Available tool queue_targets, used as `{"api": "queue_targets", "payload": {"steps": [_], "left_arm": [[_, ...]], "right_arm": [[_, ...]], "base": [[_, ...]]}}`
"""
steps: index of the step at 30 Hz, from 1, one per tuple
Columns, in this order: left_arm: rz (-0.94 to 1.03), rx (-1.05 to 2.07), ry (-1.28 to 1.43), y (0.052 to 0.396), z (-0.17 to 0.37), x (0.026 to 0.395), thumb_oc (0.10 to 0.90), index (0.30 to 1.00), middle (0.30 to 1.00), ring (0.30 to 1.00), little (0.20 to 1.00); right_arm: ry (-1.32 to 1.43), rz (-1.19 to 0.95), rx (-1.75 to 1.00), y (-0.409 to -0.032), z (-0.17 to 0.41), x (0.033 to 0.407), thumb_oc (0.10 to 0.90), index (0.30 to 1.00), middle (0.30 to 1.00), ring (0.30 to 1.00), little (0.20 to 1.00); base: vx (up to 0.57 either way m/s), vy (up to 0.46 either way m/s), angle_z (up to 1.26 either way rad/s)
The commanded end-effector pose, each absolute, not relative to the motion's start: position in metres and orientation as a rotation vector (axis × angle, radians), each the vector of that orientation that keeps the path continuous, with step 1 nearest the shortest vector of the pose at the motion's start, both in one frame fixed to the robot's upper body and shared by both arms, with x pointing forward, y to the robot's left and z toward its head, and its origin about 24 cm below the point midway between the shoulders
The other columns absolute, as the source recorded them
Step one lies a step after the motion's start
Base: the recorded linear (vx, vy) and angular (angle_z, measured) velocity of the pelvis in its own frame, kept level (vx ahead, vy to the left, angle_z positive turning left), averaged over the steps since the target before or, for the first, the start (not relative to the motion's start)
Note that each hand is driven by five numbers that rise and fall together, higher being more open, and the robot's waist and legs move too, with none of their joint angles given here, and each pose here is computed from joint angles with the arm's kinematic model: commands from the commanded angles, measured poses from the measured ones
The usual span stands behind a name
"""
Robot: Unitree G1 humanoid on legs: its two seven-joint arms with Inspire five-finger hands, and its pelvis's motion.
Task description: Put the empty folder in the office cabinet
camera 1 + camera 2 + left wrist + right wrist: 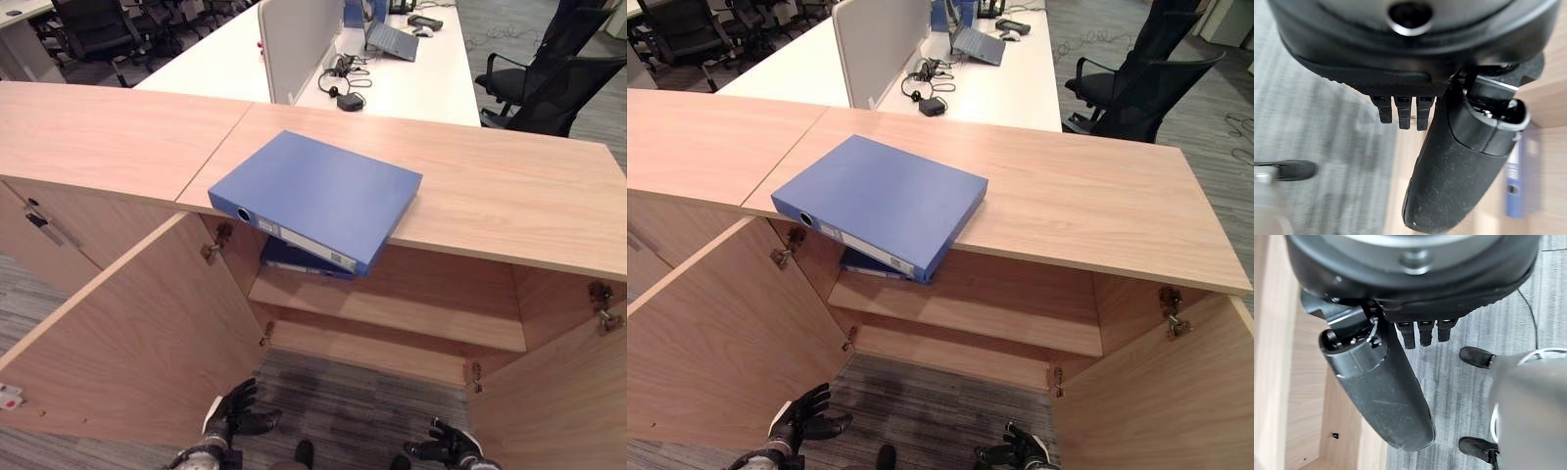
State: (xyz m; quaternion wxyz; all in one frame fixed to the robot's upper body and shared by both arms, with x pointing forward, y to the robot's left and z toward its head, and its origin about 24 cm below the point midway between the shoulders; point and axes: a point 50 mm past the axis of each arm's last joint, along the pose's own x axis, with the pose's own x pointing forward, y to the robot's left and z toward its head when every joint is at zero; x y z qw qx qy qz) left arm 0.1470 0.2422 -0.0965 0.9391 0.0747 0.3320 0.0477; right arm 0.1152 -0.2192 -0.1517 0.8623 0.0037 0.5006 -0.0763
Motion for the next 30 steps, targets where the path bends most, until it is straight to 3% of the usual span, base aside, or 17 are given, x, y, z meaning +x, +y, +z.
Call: {"api": "queue_targets", "payload": {"steps": [1,13,17,22,30], "left_arm": [[0.129,0.255,0.426,0.258,-0.054,0.189,0.8,0.9,0.9,0.9,0.9],[0.507,0.764,-0.102,0.287,0.047,0.203,0.8,0.9,0.9,0.9,0.9],[0.53,0.867,-0.222,0.285,0.069,0.207,0.8,0.9,0.9,0.9,0.9],[0.424,1.152,-0.483,0.269,0.117,0.218,0.8,0.9,0.9,0.9,0.9],[0.28,1.297,-0.691,0.249,0.154,0.228,0.8,0.9,0.9,0.9,0.9]], "right_arm": [[0.94,-0.18,-0.087,-0.246,-0.135,0.139,0.8,0.9,0.9,0.9,0.9],[0.899,-0.159,-0.09,-0.225,-0.14,0.132,0.8,0.9,0.9,0.9,0.9],[0.91,-0.141,-0.083,-0.221,-0.142,0.131,0.8,0.9,0.9,0.9,0.9],[0.884,-0.129,-0.076,-0.22,-0.139,0.138,0.8,0.9,0.9,0.9,0.9],[0.862,-0.105,-0.095,-0.223,-0.135,0.143,0.8,0.9,0.9,0.9,0.9]], "base": [[-0.01,-0.008,-0.03],[-0.02,-0.034,0.01],[0.0,-0.026,-0.04],[0.0,-0.011,-0.02],[0.0,0.0,0.0]]}}
